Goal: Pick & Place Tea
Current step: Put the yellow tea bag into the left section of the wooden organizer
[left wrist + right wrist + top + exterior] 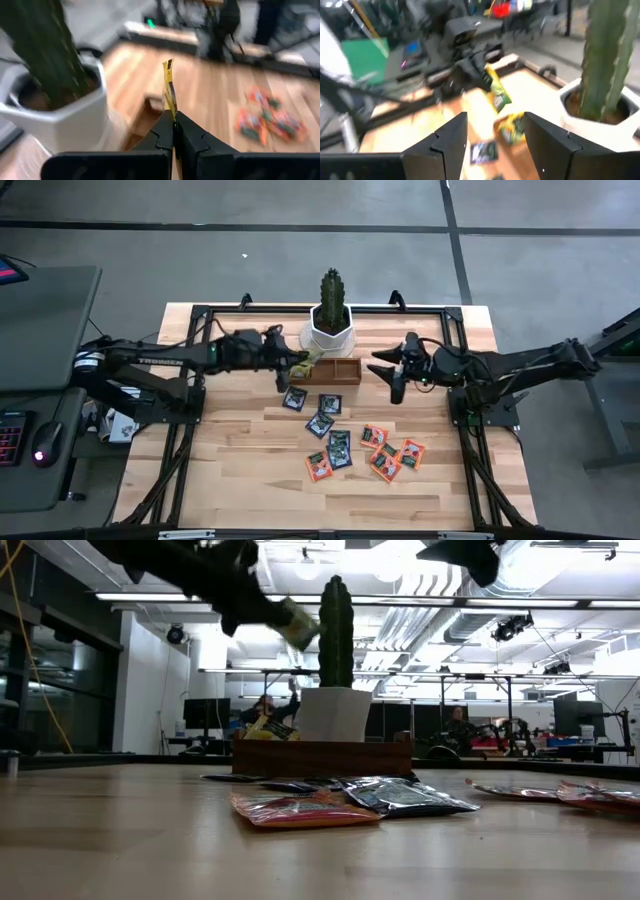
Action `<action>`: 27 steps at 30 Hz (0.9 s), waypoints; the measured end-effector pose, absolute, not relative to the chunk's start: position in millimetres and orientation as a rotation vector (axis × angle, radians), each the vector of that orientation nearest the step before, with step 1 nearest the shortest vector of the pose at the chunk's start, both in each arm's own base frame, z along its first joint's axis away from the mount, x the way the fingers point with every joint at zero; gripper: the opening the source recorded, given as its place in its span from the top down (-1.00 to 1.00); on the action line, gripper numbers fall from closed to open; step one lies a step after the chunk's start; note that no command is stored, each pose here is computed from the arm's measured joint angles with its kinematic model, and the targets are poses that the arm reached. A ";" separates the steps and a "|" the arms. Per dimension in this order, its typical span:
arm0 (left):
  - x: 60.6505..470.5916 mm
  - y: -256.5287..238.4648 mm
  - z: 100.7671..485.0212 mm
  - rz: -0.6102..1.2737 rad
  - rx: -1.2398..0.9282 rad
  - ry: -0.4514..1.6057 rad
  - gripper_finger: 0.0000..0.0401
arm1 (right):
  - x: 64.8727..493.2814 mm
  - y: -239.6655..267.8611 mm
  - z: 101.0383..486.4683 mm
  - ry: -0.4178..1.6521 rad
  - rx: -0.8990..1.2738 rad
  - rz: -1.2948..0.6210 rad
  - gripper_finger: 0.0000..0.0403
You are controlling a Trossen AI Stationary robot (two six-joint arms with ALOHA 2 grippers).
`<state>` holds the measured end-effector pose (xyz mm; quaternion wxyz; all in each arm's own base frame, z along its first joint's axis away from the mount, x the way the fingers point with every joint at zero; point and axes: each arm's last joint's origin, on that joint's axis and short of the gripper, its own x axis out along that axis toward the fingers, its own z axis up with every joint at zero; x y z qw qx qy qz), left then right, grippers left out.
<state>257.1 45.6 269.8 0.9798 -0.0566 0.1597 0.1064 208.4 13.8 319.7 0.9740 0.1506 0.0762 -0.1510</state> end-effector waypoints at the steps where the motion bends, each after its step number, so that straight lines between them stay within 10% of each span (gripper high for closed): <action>1: 255.5 49.6 266.2 0.177 -0.122 0.357 1.00 | 206.5 14.2 318.2 0.178 0.313 -0.287 0.06; 27: 319.6 101.2 258.5 -0.121 0.132 1.126 1.00 | 204.6 16.6 295.4 0.404 0.376 -0.251 0.06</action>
